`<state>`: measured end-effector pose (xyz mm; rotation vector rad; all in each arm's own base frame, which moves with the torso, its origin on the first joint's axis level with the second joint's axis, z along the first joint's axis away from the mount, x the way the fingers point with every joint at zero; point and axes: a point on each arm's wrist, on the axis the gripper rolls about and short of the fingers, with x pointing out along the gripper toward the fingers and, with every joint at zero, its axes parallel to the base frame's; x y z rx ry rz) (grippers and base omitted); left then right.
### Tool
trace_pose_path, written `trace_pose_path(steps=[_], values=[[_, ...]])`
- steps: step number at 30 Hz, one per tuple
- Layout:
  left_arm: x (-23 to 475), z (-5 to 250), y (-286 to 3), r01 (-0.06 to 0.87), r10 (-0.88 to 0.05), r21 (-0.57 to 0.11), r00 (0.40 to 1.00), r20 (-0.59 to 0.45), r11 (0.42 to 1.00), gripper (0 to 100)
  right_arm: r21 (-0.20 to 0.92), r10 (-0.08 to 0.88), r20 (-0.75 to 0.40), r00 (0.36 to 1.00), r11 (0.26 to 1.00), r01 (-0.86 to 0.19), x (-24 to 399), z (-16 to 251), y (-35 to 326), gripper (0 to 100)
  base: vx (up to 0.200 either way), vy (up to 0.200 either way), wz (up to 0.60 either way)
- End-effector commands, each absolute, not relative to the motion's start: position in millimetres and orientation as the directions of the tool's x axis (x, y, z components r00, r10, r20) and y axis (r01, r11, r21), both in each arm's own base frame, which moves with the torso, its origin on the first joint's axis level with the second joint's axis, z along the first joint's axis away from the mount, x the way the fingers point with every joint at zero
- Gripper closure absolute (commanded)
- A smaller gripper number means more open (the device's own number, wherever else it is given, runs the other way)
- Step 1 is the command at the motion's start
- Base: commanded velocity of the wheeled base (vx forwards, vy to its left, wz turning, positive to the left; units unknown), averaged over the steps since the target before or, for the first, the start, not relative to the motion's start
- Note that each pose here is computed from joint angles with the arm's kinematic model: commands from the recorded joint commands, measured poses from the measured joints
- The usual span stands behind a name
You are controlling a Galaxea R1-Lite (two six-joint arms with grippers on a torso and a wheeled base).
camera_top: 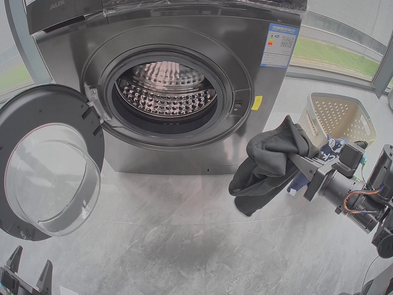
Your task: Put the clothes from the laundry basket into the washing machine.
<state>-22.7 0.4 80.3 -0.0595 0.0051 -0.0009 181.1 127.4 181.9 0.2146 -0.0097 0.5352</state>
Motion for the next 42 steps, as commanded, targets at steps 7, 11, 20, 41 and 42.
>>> trace_pose_path(steps=[7, 11, 20, 41, 42], values=[[-22.9, 75.4, 0.4, 0.001, -0.002, -0.060, 1.000, -0.003, 0.998, 0, 0.201, 0.505, 0.066, 0.861, 0.838, -0.507, 181.3, 182.0, 127.3, 100, -0.086, 0.000, 0.00], [-22.9, 75.4, 0.4, 0.000, 0.000, -0.060, 1.000, -0.003, 0.998, 0, 0.201, 0.505, 0.066, 0.861, 0.838, -0.507, 181.3, 182.0, 127.3, 100, -0.150, 0.000, 0.00], [-22.9, 75.4, 0.4, 0.000, 0.000, -0.060, 1.000, -0.003, 0.998, 0, 0.201, 0.504, 0.056, 0.862, 0.840, -0.504, 182.4, 179.7, 127.6, 100, 0.000, 0.000, 0.00], [-22.9, 75.4, 0.4, 0.000, 0.000, -0.060, 1.000, -0.003, 0.998, 0, 0.203, 0.504, 0.056, 0.862, 0.839, -0.504, 182.4, 179.7, 127.6, 100, 0.000, 0.000, 0.00], [-22.9, 75.4, 0.4, 0.000, 0.000, -0.060, 1.000, -0.003, 0.998, 0, 0.203, 0.504, 0.056, 0.862, 0.839, -0.504, 182.4, 179.7, 127.6, 100, 0.000, 0.000, 0.00]])
